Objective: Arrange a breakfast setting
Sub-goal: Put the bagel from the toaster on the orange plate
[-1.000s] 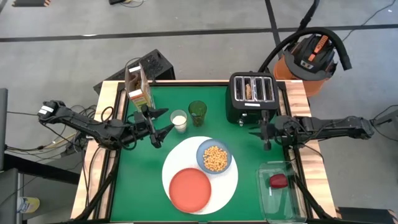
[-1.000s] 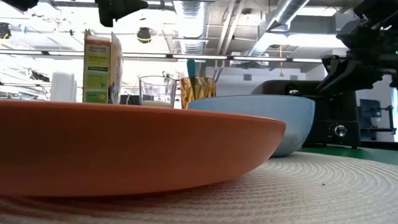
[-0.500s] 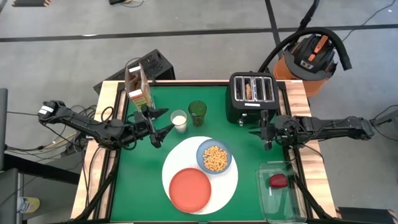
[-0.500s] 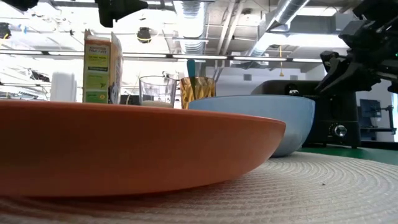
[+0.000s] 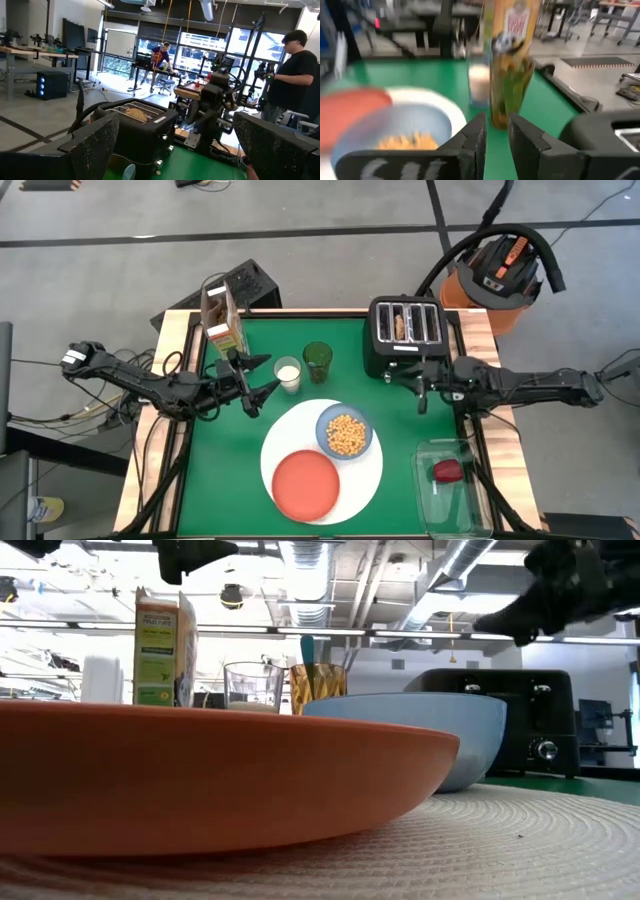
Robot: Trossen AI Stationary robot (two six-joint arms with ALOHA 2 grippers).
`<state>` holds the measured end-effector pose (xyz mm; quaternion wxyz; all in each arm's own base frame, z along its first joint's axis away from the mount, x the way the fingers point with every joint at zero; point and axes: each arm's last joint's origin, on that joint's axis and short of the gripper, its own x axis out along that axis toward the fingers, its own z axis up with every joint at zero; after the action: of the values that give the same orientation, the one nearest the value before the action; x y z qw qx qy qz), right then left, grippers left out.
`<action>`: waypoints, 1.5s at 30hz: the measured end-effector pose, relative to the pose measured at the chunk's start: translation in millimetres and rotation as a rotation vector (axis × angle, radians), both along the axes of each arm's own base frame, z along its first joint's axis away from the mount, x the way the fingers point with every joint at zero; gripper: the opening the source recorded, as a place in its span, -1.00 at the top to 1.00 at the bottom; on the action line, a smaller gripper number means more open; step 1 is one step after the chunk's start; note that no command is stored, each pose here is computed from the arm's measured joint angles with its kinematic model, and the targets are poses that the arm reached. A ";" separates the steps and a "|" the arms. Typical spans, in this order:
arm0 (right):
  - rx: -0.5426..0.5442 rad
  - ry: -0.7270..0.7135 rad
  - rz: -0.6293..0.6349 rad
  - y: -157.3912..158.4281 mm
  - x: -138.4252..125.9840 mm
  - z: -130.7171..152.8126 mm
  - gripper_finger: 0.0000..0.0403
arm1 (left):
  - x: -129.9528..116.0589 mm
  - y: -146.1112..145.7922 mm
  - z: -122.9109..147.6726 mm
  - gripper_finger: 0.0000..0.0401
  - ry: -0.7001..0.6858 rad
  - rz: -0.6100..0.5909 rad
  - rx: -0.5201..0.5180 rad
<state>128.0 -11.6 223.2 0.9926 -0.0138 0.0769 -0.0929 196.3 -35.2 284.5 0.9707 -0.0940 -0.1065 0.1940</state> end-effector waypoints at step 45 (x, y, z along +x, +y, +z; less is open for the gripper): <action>0.262 -0.554 0.089 0.1 -5.8 48.6 0.49 | -0.6 1.5 -0.2 -0.89 -0.002 0.050 -0.020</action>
<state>122.2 -11.4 271.8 0.9723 0.1366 -0.1858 -0.0387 195.6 -33.7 284.4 0.9644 -0.1014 -0.1077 0.2192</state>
